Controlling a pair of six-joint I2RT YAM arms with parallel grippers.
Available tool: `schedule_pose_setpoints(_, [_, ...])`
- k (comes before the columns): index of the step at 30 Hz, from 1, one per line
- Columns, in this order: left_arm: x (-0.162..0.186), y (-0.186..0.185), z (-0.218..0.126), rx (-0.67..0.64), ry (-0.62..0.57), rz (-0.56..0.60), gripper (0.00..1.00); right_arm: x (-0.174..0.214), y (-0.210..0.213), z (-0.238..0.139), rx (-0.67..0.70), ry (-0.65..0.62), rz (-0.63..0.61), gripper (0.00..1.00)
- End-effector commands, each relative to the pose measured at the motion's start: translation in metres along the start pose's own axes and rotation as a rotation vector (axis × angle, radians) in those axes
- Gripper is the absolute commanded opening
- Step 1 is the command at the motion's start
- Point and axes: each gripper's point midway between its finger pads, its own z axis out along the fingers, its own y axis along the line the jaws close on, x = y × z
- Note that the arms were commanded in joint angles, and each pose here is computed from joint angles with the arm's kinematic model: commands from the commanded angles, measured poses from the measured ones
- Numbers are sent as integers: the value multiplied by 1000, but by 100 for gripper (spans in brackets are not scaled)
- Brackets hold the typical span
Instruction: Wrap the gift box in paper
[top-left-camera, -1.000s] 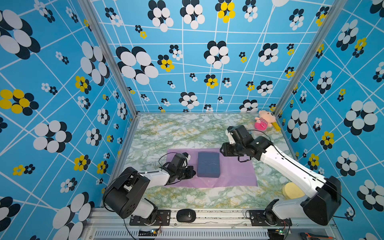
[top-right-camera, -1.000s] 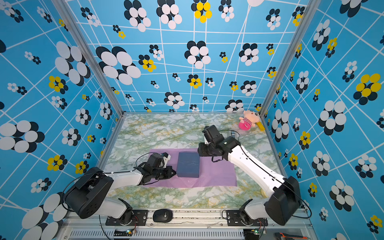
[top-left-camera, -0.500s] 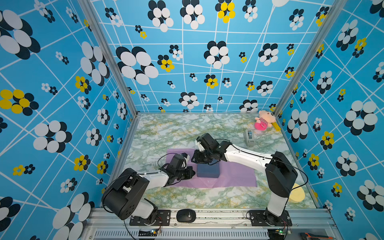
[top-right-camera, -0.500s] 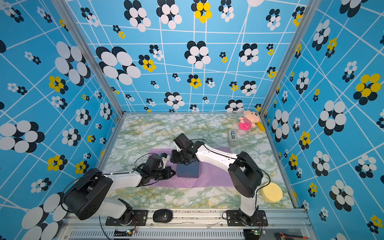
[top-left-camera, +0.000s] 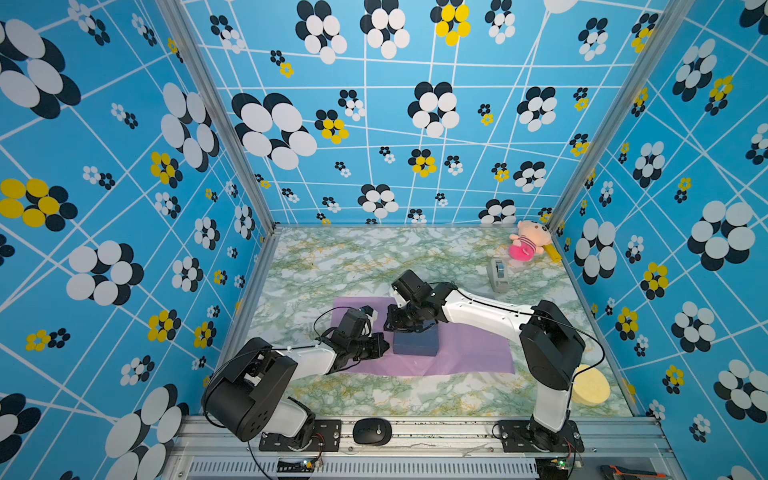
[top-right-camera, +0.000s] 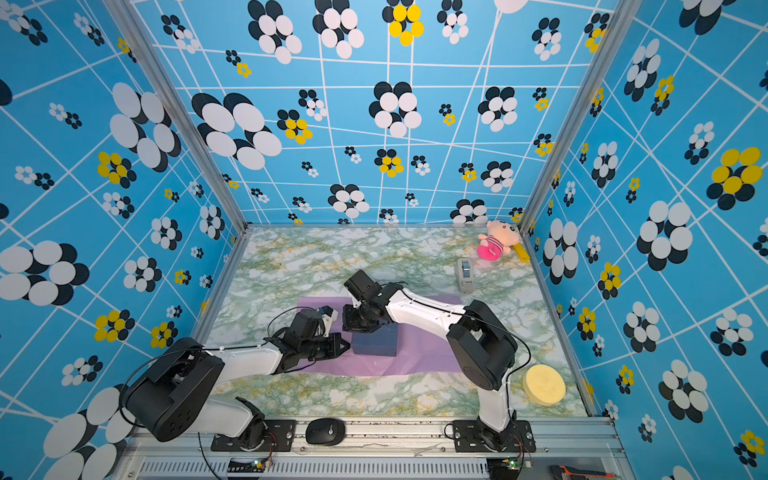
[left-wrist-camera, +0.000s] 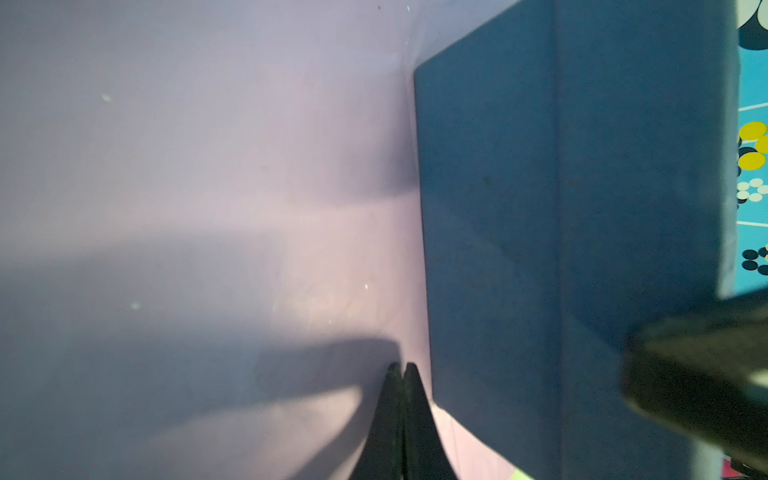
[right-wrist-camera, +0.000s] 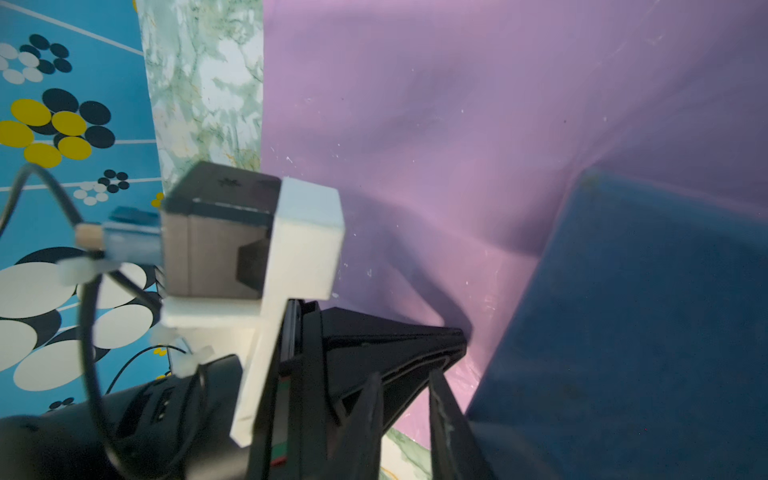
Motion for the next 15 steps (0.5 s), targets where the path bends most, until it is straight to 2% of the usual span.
schedule_pose_setpoints(1, [17,26,0,-89,39,-41,5,10,-10,1,63,41,0,23])
schedule_pose_setpoints(8, [18,28,0,-93,40,-41,5,14,-15,-2,88,50,-11,23])
schedule_pose_setpoints(15, [15,25,0,-87,31,-36,5,4,-1,-10,48,14,-36,23])
